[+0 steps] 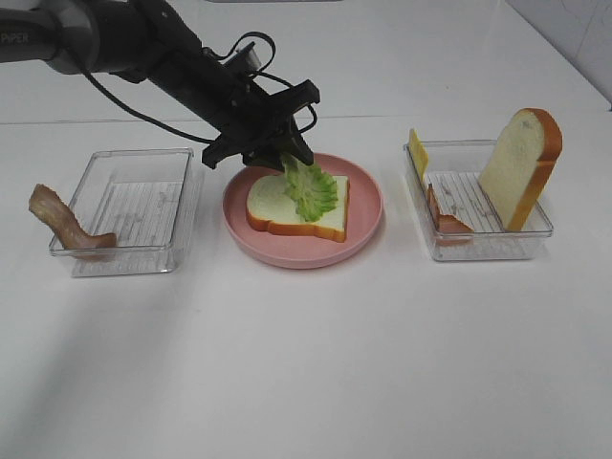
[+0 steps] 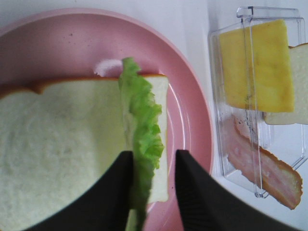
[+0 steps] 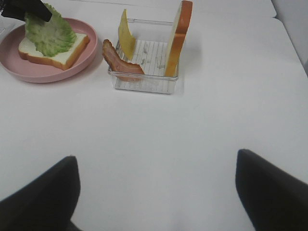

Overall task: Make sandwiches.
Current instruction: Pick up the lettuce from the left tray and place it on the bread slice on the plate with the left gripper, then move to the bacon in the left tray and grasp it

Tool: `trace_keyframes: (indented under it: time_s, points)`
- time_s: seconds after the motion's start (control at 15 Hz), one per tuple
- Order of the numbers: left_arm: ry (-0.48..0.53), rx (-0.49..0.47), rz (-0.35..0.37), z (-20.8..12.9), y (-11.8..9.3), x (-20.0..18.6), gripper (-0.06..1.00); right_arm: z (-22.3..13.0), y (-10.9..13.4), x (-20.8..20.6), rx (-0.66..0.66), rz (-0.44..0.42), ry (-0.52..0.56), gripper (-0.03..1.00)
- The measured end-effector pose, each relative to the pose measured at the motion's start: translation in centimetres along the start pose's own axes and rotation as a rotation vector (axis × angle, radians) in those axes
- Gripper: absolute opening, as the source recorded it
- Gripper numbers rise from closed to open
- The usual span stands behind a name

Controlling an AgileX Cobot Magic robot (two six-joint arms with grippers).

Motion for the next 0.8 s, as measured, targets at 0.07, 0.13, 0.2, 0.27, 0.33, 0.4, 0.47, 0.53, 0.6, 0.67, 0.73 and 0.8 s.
trace_keyframes:
  time_s: [0.07,0.13,0.2,0.27,0.33,0.4,0.47,0.53,0.6,0.67,0.73,0.8]
  points:
    - [0.003,0.007,0.01,0.0,0.1,0.0,0.47,0.0,0.0,0.0,0.0,0.0,0.0,0.83]
    - [-0.002,0.029,0.025,0.1,0.1,-0.4,0.68,0.0,0.0,0.0,0.0,0.0,0.0,0.83]
    - [-0.012,0.057,0.041,0.2,-0.1,-1.0,0.76,0.0,0.0,0.0,0.0,0.0,0.0,0.83]
    - [-0.025,0.1,0.069,0.5,-0.3,-1.7,0.79,0.0,0.0,0.0,0.0,0.0,0.0,0.83]
    - [-0.038,0.147,0.101,0.7,-0.4,-2.6,0.8,0.0,0.0,0.0,0.0,0.0,0.0,0.83]
    - [-0.046,0.172,0.12,0.9,-0.5,-3.1,0.8,0.0,0.0,0.0,0.0,0.0,0.0,0.83]
    - [-0.056,0.21,0.152,1.1,-0.7,-4.2,0.81,0.0,0.0,0.0,0.0,0.0,0.0,0.83]
    - [-0.058,0.223,0.184,1.1,-0.9,-5.1,0.81,0.0,0.0,0.0,0.0,0.0,0.0,0.83]
    - [-0.057,0.231,0.216,1.1,-1.1,-6.2,0.81,0.0,0.0,0.0,0.0,0.0,0.0,0.83]
    - [-0.057,0.241,0.258,1.0,-1.4,-7.7,0.81,0.0,0.0,0.0,0.0,0.0,0.0,0.83]
    - [-0.06,0.248,0.268,1.0,-1.6,-8.3,0.81,0.0,0.0,0.0,0.0,0.0,0.0,0.83]
    - [-0.062,0.26,0.291,1.0,-1.9,-9.3,0.81,0.0,0.0,0.0,0.0,0.0,0.0,0.83]
Point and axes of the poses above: a point on each arm's last joint axis where the gripper is mounted, x pointing out along that axis toward the gripper, y along the wrist's bending axis when the last joint is at zero, z = x × y, the point moved 5 cm from there along x, pointing out along that axis toward the gripper, and after that the axes turned 1 degree about -x, right-handed, at the moved point
